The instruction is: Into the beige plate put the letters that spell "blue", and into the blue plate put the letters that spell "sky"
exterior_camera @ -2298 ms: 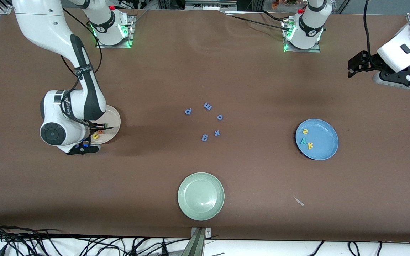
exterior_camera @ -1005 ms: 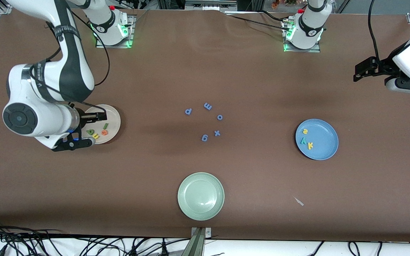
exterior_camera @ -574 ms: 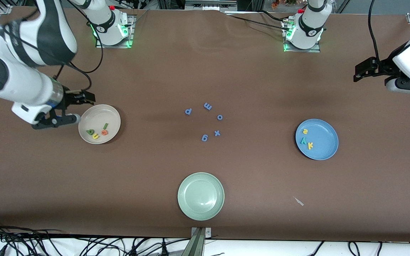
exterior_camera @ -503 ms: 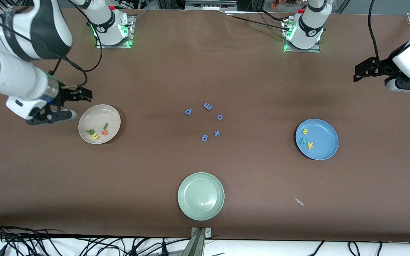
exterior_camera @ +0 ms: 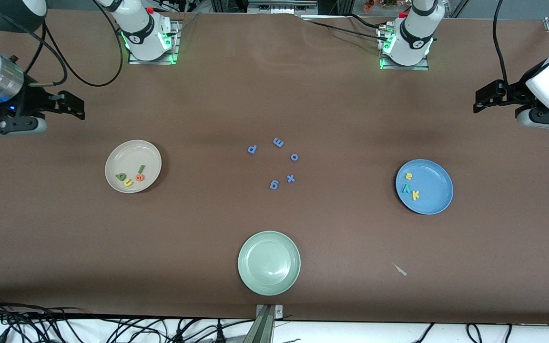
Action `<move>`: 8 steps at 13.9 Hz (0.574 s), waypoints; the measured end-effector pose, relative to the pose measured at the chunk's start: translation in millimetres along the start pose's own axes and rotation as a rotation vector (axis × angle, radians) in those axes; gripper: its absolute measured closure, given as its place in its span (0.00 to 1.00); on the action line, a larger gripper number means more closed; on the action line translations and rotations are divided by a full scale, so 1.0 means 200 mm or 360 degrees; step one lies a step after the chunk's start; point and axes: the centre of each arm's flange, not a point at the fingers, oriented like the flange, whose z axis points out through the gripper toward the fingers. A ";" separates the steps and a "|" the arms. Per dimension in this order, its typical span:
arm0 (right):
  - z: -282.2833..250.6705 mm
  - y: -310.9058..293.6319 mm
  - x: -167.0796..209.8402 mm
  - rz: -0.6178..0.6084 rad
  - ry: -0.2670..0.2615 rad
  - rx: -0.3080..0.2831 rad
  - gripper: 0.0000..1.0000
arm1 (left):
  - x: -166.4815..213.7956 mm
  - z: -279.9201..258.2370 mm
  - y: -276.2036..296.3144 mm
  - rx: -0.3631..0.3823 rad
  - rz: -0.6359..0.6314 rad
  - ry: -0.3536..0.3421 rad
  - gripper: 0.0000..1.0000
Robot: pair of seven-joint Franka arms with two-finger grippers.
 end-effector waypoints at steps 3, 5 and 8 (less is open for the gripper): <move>-0.05 0.08 -0.04 0.0049 -0.0038 0.0006 0.00 | 0.00 0.00 -0.01 -0.0001 -0.0007 0.0000 0.00; -0.04 0.13 -0.04 0.0085 -0.0040 0.0015 0.00 | 0.00 0.00 -0.02 -0.0001 -0.0009 -0.0001 0.00; -0.03 0.15 -0.04 0.0094 -0.0044 0.0019 0.00 | 0.00 0.00 -0.02 -0.0001 -0.0010 -0.0004 0.00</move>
